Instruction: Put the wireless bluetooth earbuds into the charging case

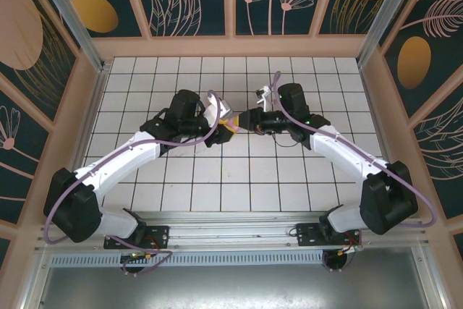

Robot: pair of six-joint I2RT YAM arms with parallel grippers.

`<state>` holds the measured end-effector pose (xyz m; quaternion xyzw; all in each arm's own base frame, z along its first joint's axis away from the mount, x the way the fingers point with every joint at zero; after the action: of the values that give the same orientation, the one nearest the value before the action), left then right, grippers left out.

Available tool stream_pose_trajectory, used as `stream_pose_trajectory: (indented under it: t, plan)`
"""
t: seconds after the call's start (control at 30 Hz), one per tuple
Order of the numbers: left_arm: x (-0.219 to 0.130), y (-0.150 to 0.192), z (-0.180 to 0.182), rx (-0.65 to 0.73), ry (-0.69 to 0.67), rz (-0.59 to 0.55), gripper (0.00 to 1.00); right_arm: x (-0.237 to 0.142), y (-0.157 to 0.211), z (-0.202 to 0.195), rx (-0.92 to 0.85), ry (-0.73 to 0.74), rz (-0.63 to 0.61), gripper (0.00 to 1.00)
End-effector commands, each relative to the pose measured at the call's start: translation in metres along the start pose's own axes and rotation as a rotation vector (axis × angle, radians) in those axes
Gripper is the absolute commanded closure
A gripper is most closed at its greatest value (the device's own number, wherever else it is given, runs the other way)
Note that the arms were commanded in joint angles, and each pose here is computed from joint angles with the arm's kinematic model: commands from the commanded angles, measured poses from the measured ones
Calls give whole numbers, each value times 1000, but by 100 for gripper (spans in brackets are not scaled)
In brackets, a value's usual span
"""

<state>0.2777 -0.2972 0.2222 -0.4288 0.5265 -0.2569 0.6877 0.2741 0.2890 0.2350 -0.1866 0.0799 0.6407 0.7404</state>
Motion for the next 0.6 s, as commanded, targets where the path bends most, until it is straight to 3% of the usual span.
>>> stream_pose_trajectory:
  t: [0.0,0.13,0.27,0.43,0.57]
  plan:
    - [-10,-9,-1,79,-34,-41,69,3,-7,11,17,-49,-3,80]
    - [-18,-9,19,55,-178,-38,33,3,-9,10,67,-63,-12,84]
    - [-32,8,45,-5,-378,10,2,-1,-18,3,143,-47,-68,80]
    - [-40,10,52,-81,-440,-26,1,-15,-30,-1,259,-118,-128,80]
    - [-45,1,43,-133,-404,-150,1,-20,-34,6,312,-197,-150,80]
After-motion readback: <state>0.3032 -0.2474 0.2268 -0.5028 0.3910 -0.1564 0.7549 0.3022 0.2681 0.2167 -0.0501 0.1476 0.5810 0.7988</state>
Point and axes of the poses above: each hand's point on the last joint's axis, 136 mm out from that joint toward the fingers, its own x axis out along the fingers, its own z axis along the line the jaws close on, y = z × x, the point moved 1 cm from there along -x, back along the fingers, and after that the axes turned 13 degrees about x, right-handed, at the moved point
